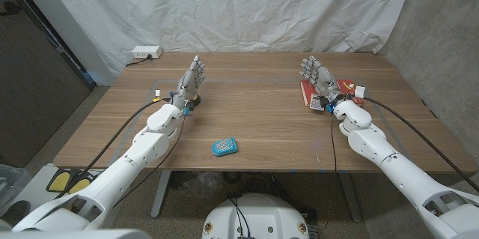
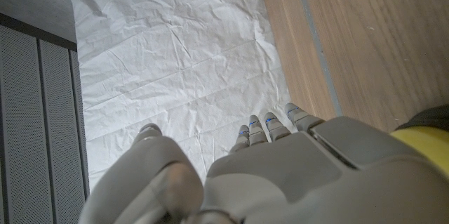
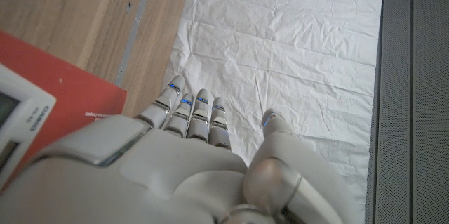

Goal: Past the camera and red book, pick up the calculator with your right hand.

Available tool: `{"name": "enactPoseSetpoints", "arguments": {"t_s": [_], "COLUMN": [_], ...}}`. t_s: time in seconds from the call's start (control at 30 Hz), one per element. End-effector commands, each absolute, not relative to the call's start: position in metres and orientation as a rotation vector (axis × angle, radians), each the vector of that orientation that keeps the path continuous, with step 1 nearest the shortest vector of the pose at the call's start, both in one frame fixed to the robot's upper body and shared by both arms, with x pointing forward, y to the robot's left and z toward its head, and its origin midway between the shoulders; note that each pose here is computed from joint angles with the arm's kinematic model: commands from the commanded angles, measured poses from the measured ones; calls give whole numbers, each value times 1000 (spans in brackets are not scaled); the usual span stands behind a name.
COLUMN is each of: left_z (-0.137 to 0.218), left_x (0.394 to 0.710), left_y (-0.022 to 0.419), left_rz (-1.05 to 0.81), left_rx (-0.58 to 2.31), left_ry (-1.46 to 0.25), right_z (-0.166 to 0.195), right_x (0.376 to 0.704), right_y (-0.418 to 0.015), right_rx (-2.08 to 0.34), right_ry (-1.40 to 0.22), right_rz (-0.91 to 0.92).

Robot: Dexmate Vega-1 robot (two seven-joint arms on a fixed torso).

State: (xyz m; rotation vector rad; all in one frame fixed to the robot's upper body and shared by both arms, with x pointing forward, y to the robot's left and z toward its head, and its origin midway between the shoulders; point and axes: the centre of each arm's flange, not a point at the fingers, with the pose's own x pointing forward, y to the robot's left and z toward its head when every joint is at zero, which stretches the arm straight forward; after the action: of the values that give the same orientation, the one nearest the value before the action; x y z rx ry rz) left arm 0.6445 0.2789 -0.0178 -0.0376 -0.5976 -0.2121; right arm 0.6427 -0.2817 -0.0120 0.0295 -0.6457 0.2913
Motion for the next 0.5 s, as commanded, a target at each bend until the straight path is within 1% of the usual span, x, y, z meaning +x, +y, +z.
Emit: {"name": "enactPoseSetpoints", "arguments": {"t_s": [0.03,0.5], "left_z": [-5,-3], "left_x": [643,646], "left_y": [266,249], "left_rz": [-228,-256], "left_rx": [-4,9], "left_ry": [-579,-573], "right_z": [-15,-18], "right_x": [641,609], "right_y": [-285,-286], "right_rx": [30,0], "right_ry": [-664,-692], "right_rz": [314,327]}}
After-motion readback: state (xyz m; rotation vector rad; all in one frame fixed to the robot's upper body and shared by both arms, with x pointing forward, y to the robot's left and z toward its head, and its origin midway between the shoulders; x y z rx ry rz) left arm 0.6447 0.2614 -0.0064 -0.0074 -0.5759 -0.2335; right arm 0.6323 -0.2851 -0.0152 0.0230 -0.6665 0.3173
